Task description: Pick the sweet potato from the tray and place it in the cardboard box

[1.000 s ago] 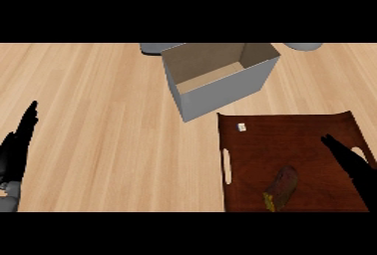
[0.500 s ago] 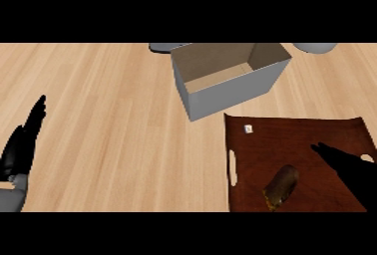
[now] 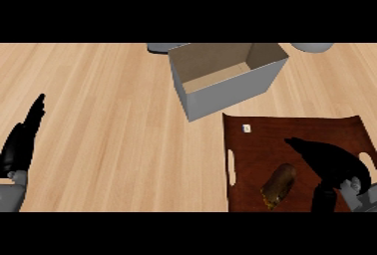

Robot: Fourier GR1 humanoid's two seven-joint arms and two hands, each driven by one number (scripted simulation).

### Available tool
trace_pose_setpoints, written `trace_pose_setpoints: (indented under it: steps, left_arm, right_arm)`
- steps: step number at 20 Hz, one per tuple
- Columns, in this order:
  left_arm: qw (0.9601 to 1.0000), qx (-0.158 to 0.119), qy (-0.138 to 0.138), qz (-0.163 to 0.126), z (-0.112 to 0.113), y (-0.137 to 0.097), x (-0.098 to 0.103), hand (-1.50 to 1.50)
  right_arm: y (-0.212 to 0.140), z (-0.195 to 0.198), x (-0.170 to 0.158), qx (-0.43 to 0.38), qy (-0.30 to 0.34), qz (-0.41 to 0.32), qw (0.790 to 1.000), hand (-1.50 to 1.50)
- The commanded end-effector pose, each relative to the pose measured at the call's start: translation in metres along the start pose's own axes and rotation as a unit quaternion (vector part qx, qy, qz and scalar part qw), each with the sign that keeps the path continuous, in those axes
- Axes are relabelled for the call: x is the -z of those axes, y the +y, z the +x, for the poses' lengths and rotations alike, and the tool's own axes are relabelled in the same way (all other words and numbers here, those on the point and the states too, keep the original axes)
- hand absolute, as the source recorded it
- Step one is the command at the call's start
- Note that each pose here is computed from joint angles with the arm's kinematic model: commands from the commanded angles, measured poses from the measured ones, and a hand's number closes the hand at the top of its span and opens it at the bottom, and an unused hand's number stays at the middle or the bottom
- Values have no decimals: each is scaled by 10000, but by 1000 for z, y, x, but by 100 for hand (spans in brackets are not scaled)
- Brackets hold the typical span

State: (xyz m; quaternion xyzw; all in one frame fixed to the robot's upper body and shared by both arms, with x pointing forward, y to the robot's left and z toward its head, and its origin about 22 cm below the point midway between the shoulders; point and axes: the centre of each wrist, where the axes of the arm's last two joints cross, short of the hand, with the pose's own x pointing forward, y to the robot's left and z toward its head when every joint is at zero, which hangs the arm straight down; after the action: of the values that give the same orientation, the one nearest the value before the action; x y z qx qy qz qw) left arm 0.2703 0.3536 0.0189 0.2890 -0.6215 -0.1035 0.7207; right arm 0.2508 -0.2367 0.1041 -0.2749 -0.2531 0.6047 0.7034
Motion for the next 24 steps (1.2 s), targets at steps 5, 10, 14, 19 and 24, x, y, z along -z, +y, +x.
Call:
trace_pose_setpoints:
  steps: [5,10,14,19,24]
  left_arm:
    - [9999,-55,88,97,-20,3,-14,0]
    - [9999,-7,116,33,-22,6,-2,0]
    - [10000,-47,74,28,-13,0,-6,0]
    - [10000,-34,7,16,1,6,-11,0]
    - [9998,-49,156,125,-9,16,5,0]
  right_arm:
    - [-1,34,10,-493,410,303,9975,-150]
    - [10,30,19,-467,459,465,9968,-150]
    - [18,52,32,-240,198,344,9989,-150]
    - [11,73,23,-268,-102,503,9983,-150]
    - [15,76,22,-301,-182,395,9986,-150]
